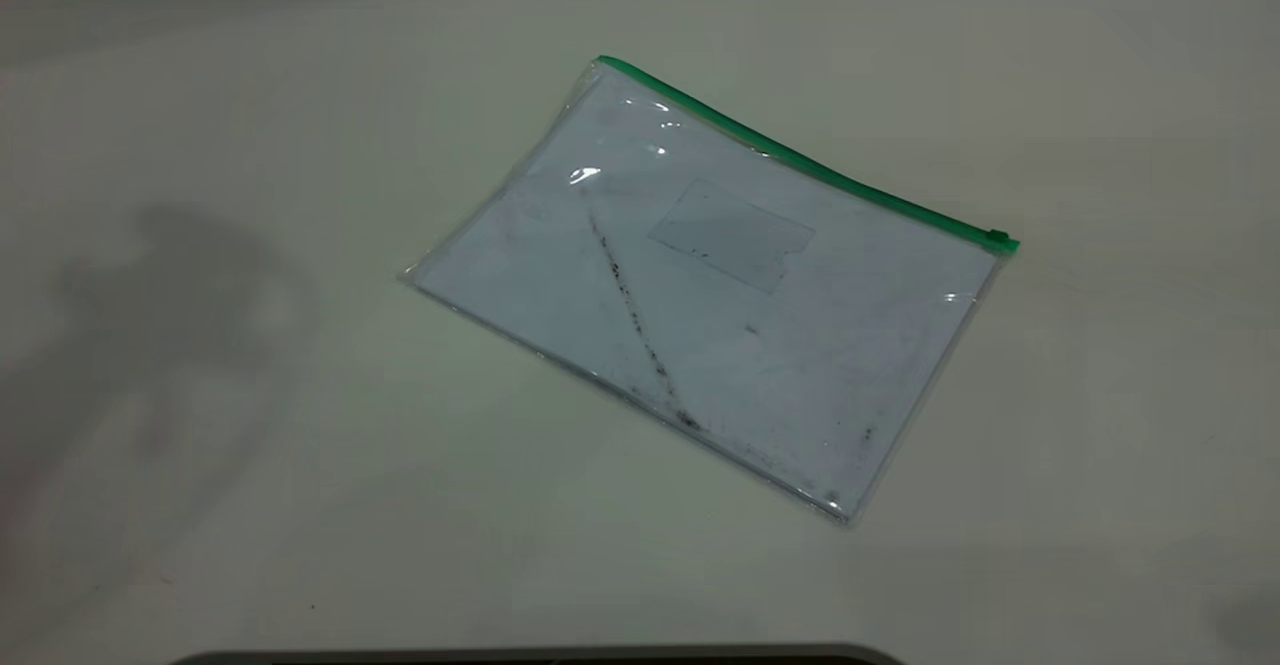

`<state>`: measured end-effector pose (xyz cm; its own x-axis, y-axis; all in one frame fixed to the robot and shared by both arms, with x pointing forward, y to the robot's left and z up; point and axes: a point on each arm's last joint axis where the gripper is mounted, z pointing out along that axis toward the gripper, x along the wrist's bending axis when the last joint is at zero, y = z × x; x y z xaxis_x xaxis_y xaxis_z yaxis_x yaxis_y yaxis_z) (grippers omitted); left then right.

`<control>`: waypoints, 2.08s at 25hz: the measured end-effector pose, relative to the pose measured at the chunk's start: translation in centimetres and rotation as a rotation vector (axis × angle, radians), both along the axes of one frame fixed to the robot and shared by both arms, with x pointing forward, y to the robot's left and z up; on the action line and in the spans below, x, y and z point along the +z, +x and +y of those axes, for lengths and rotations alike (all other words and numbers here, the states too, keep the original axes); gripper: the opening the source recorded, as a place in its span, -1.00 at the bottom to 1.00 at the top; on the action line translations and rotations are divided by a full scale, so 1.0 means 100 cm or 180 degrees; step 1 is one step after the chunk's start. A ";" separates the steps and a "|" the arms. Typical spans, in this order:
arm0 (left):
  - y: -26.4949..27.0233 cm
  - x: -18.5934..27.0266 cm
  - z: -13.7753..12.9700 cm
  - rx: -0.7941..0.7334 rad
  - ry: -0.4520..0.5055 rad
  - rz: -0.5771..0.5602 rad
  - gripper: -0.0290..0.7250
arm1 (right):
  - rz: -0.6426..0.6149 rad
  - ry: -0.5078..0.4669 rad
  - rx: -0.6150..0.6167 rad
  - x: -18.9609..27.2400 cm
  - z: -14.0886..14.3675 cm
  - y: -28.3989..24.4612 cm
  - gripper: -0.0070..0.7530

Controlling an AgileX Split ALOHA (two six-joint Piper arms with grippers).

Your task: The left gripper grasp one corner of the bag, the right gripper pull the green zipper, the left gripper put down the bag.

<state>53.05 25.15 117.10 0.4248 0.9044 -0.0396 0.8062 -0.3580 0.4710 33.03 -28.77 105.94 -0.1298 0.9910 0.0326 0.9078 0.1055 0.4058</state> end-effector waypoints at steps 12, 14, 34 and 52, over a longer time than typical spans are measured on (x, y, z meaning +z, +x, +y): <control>-0.151 -0.145 0.018 0.0218 0.0153 0.1527 0.20 | -0.0528 -0.0032 -0.0114 -0.028 -0.005 -0.034 0.25; -0.173 -0.156 0.022 0.0250 0.0208 0.1500 0.20 | -0.0531 -0.0022 0.0005 -0.028 -0.003 -0.035 0.25; -0.297 -0.137 0.051 0.0982 -0.0085 -0.1112 0.17 | -0.0549 -0.0009 0.0128 -0.028 -0.001 -0.036 0.25; -0.308 -0.139 0.052 0.1221 -0.0097 -0.1297 0.16 | -0.1949 0.0058 -0.0454 -0.017 -0.010 -0.100 0.25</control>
